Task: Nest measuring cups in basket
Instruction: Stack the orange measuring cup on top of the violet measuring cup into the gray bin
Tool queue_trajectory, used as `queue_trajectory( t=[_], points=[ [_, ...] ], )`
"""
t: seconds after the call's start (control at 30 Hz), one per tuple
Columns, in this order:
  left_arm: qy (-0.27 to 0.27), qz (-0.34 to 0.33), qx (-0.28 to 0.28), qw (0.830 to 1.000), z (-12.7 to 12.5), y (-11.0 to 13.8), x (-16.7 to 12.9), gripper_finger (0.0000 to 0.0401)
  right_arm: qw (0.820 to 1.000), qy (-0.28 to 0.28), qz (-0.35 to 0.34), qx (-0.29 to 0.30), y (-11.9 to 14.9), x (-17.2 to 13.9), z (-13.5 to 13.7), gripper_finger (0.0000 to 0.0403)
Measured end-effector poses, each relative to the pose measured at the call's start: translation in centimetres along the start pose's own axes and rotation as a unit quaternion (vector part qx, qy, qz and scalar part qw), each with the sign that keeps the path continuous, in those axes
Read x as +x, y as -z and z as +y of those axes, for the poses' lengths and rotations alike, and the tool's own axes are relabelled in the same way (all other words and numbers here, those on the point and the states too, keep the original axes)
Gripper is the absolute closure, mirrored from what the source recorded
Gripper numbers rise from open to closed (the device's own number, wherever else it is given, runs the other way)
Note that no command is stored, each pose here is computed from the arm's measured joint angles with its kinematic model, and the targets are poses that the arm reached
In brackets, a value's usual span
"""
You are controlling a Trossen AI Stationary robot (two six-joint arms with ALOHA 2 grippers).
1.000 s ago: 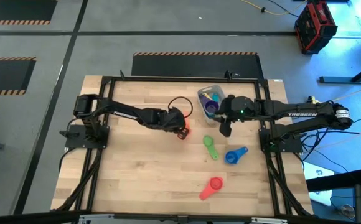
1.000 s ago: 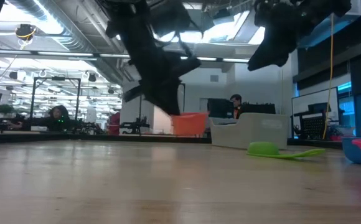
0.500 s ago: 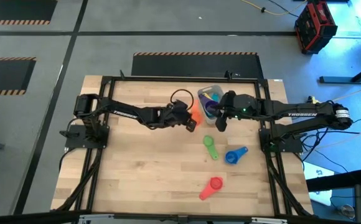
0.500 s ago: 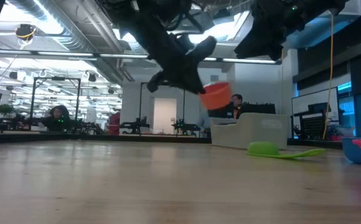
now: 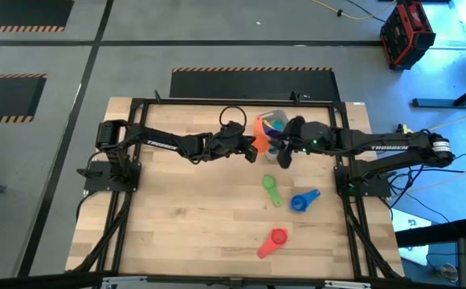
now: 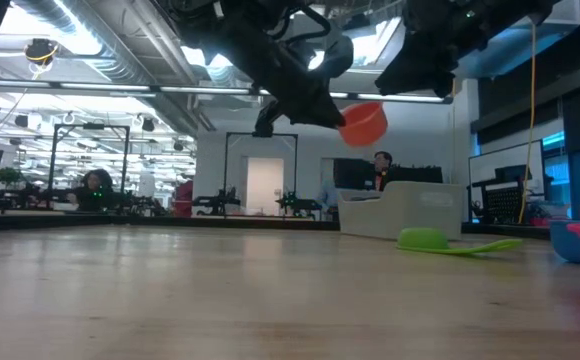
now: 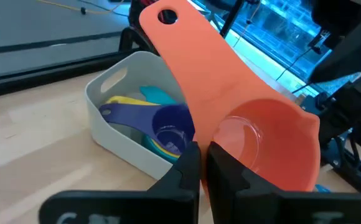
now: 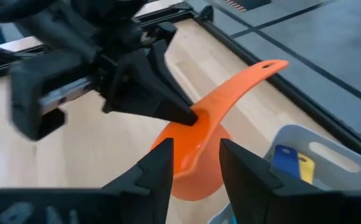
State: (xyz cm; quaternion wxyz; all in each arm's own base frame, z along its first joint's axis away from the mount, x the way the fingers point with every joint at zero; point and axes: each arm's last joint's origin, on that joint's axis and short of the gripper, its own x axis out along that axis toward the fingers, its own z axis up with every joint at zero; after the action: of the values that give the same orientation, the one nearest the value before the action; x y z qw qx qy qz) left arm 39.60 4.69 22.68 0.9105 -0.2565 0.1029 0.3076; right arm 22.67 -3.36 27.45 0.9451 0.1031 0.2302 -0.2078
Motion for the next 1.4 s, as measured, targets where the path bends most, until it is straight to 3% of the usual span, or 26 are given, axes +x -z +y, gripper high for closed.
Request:
queue_trajectory(
  t=[0.2, 0.67, 1.0, 1.4],
  points=[
    [0.006, 0.001, -0.001, 1.000, -0.1, 0.0, 0.0, 0.0397, 1.000, 0.015, -0.002, -0.014, 0.0, 1.4, 0.3, 0.0268],
    [0.009, 0.007, 0.001, 1.000, -0.1, 0.0, 0.0, 0.0397, 0.985, 0.095, 0.109, -0.092, -2.4, 4.3, 1.4, 0.0274],
    [0.004, 0.011, 0.008, 1.000, 0.1, 0.3, 0.1, 0.0397, 0.972, 0.112, 0.182, -0.102, -1.5, 6.2, 1.6, 0.0275],
    [0.010, 0.006, -0.003, 1.000, -0.1, 0.2, 0.1, 0.0394, 0.970, 0.127, 0.182, -0.094, -1.3, 6.3, 1.5, 0.0362]
  ],
)
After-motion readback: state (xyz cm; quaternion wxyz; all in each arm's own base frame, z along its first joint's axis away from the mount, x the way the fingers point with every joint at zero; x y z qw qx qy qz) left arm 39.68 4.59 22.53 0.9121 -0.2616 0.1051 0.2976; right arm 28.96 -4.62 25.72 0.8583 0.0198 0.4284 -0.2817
